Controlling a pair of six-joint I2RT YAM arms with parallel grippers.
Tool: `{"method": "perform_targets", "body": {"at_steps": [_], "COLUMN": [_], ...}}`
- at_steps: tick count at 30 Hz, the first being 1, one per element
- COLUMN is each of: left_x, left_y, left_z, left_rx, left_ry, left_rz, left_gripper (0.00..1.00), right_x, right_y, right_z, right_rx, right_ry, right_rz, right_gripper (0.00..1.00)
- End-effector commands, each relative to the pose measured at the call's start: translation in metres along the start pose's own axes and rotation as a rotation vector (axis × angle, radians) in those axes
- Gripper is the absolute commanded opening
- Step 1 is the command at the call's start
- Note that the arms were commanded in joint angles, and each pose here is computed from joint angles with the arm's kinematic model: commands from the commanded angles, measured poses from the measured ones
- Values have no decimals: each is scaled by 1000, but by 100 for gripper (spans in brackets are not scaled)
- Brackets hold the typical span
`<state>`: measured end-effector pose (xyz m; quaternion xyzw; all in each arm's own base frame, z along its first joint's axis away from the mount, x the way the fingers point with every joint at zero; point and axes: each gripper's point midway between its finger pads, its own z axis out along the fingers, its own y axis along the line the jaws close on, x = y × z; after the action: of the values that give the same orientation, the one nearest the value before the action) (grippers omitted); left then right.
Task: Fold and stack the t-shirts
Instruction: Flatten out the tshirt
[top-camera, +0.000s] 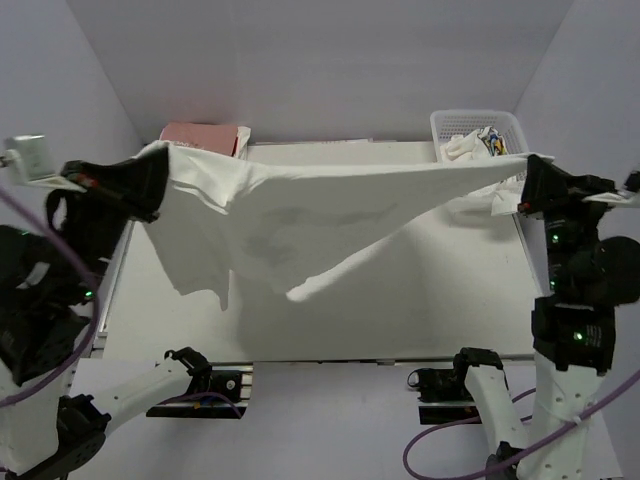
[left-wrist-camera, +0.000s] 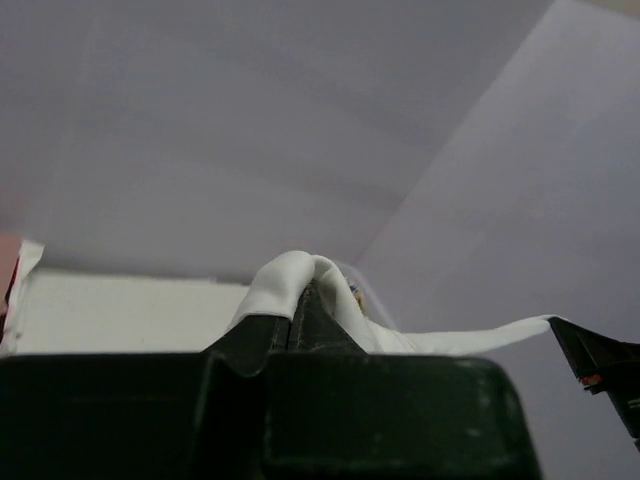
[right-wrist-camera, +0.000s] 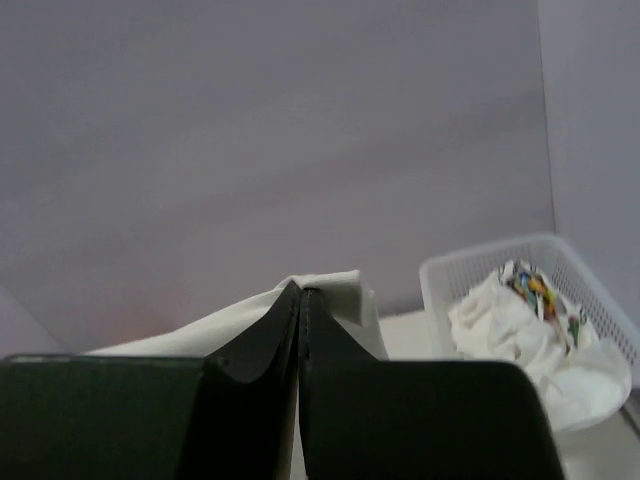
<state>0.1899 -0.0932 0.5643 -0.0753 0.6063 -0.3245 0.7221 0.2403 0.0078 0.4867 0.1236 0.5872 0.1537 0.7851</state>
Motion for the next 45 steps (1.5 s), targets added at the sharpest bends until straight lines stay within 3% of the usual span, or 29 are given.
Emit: {"method": "perform_targets", "body": {"at_steps": [1, 6, 9, 11, 15, 18, 20, 23, 24, 26, 28, 29, 30, 31, 32, 33, 34, 35, 36, 37, 38, 39, 45], "left_x": [-43, -91, -110, -121, -115, -82, -54, 7, 27, 90, 144, 183, 188, 220, 230, 270, 291, 304, 301, 331, 333, 322, 334], "left_y": [-26, -63, -69, -69, -53, -21, 10, 31, 39, 75, 111, 148, 161, 184, 208, 232, 240, 249, 255, 277, 290, 292, 275], "left_z": [-22, -64, -80, -87, -55, -4, 32, 95, 110, 151, 166, 173, 177, 175, 181, 185, 193, 202, 209, 210, 203, 215, 203], "left_rx": [124, 313, 346, 349, 213, -6, -189, -310, -361, -504, -590, -674, -707, -734, -756, -776, -747, -751, -775, -844, -906, -915, -761], "left_ry": [-71, -129, -179, -210, -202, -152, -169, -80, -43, 68, 173, 233, 237, 305, 318, 418, 485, 511, 546, 610, 640, 606, 630], "left_rz": [46, 39, 14, 6, 25, 49, 43, 137, 153, 231, 282, 292, 284, 288, 279, 297, 292, 290, 293, 321, 335, 310, 226], "left_gripper": [0, 0, 0, 0, 0, 0, 0, 0, 0, 0, 0, 0, 0, 3, 15, 58, 99, 100, 100, 100, 100, 100, 100], "right_x": [-51, -107, -122, -126, -123, -85, -36, 46, 54, 115, 139, 184, 198, 237, 259, 273, 279, 316, 310, 322, 325, 321, 320], "right_y": [20, 43, 51, 50, 48, 32, 20, -9, -11, -37, -45, -63, -69, -84, -93, -98, -101, -116, -111, -114, -113, -106, -95], "right_z": [-30, -65, -74, -72, -47, -5, 22, 54, 64, 76, 89, 91, 90, 96, 95, 95, 100, 100, 111, 110, 112, 115, 93], "right_rx": [-28, -47, -61, -52, -48, -28, -50, -34, -42, 1, -10, 16, 27, 57, 68, 83, 91, 121, 110, 109, 101, 86, 71], "right_ry": [-104, -225, -260, -264, -233, -133, -36, 129, 131, 263, 282, 363, 393, 478, 532, 571, 587, 680, 674, 714, 724, 717, 746], "right_rz": [-71, -99, -106, -107, -97, -55, -5, 34, 36, 49, 44, 38, 32, 33, 8, 3, -5, -1, -3, -11, -20, -23, -44], "right_gripper": [0, 0, 0, 0, 0, 0, 0, 0, 0, 0, 0, 0, 0, 0, 0, 0, 8, 22, 38, 84, 90, 90, 90]}}
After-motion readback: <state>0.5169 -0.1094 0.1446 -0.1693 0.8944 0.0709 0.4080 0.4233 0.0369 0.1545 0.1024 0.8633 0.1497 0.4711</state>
